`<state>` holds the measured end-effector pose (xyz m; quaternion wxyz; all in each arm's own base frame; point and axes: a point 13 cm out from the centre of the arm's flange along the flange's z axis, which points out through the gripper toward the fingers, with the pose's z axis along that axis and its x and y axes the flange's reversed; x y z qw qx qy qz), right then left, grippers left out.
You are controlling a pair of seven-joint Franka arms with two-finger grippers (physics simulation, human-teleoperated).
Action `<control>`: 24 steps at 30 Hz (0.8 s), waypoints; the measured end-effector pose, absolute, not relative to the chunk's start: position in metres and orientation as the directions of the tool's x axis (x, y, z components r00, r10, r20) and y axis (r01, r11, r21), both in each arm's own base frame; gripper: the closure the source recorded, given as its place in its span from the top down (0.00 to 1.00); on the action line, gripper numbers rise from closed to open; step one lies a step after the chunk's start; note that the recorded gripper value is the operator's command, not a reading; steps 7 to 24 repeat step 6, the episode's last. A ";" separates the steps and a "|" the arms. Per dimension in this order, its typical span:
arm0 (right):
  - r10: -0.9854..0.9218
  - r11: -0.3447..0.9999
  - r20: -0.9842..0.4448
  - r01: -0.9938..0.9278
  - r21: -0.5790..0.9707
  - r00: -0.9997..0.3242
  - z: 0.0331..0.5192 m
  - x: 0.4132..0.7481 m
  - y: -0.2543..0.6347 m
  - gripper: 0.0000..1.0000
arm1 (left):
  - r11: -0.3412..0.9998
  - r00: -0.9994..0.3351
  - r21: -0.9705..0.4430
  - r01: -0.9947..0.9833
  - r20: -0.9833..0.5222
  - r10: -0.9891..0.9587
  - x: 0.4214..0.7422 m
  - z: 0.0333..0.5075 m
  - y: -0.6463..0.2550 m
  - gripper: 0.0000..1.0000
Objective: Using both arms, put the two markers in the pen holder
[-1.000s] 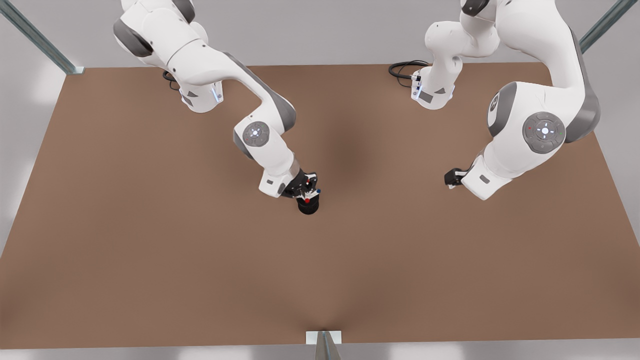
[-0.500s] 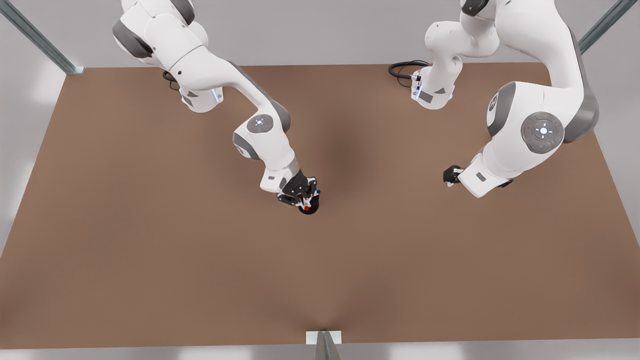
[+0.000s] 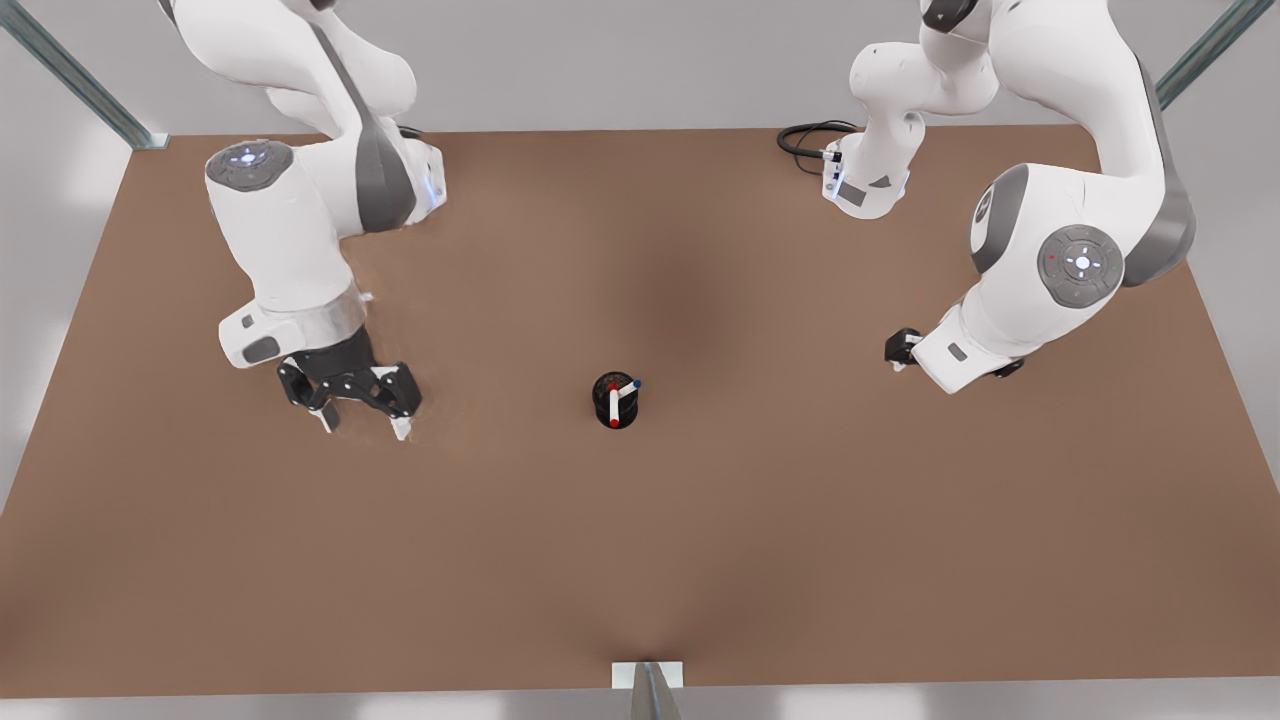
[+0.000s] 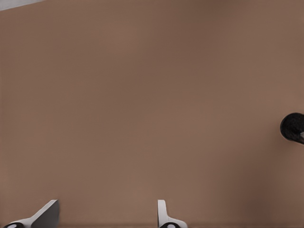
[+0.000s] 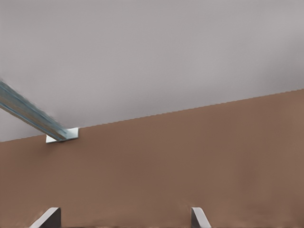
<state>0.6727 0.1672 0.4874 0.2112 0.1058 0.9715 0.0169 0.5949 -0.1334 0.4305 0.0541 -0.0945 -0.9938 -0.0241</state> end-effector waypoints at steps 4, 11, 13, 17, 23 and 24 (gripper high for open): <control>0.250 0.968 -0.202 0.250 0.026 -0.947 0.448 0.670 0.112 1.00 | 0.979 -0.972 0.041 0.198 0.137 0.191 0.595 0.418 -0.132 1.00; 0.204 0.979 -0.136 0.205 0.009 -0.969 0.440 0.658 0.120 1.00 | 0.979 -0.970 0.042 0.201 0.148 0.193 0.596 0.412 -0.131 1.00; 0.204 0.979 -0.136 0.205 0.009 -0.969 0.440 0.658 0.120 1.00 | 0.979 -0.970 0.042 0.201 0.148 0.193 0.596 0.412 -0.131 1.00; 0.204 0.979 -0.136 0.205 0.009 -0.969 0.440 0.658 0.120 1.00 | 0.979 -0.970 0.042 0.201 0.148 0.193 0.596 0.412 -0.131 1.00; 0.204 0.979 -0.136 0.205 0.009 -0.969 0.440 0.658 0.120 1.00 | 0.979 -0.970 0.042 0.201 0.148 0.193 0.596 0.412 -0.131 1.00; 0.204 0.979 -0.136 0.205 0.009 -0.969 0.440 0.658 0.120 1.00 | 0.979 -0.970 0.042 0.201 0.148 0.193 0.596 0.412 -0.131 1.00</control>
